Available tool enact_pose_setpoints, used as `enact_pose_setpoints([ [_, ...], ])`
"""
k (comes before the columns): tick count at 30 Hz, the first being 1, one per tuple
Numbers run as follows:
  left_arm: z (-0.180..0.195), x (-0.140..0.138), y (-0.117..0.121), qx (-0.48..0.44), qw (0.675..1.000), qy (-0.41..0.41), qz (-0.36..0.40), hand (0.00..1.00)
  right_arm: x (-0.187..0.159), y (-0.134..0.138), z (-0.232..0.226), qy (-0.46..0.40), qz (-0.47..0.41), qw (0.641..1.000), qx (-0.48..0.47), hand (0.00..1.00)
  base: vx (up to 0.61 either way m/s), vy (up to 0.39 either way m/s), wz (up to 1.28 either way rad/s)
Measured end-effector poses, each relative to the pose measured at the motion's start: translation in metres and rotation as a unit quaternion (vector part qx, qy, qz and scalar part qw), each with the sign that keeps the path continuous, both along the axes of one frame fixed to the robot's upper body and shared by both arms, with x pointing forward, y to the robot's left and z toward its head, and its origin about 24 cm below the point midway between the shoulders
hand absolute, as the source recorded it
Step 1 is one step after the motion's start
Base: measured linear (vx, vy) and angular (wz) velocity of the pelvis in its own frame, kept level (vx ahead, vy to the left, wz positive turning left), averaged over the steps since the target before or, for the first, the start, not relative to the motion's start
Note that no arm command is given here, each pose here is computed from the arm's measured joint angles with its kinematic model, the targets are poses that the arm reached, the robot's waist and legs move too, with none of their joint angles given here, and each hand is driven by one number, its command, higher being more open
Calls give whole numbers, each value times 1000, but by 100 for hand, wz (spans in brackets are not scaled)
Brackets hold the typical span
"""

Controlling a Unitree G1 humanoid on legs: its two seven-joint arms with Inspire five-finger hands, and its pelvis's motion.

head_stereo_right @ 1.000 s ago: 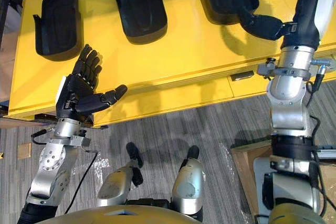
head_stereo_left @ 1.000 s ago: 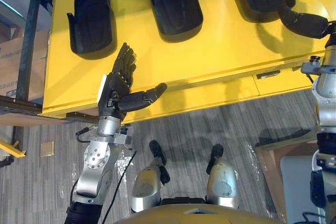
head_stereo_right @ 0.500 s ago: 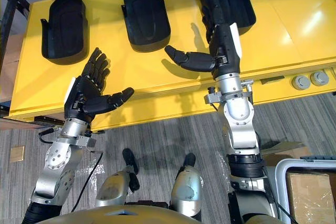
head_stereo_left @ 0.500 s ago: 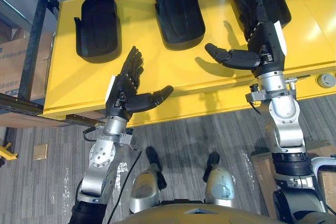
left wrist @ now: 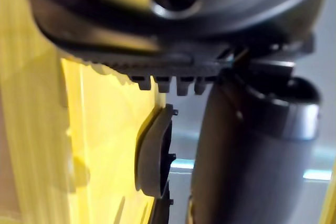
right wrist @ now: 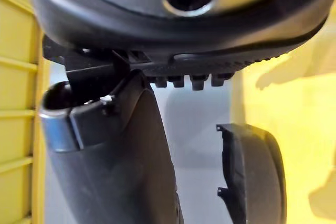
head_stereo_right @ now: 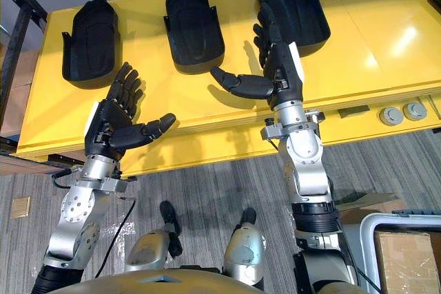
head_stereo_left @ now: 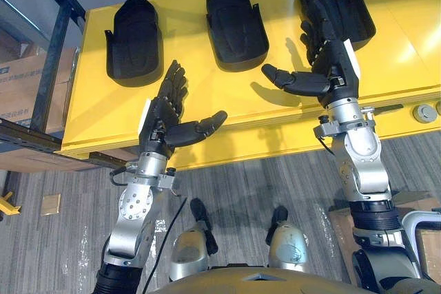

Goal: Walk over and take three plastic housings, then place them on the shelf

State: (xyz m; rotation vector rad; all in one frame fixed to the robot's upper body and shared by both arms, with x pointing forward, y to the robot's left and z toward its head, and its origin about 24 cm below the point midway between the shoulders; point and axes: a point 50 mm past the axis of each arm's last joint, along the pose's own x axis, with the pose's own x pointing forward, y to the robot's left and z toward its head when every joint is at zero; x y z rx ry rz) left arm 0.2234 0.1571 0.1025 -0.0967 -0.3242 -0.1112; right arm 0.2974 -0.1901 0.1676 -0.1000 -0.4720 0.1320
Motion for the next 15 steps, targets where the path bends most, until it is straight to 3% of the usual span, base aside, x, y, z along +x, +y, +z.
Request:
enact_pose_setpoints([
  [15,-1,0,-1,-7,1000,2,7,100,7,-11,-14,37,-56,998,15,100,0,0,0],
])
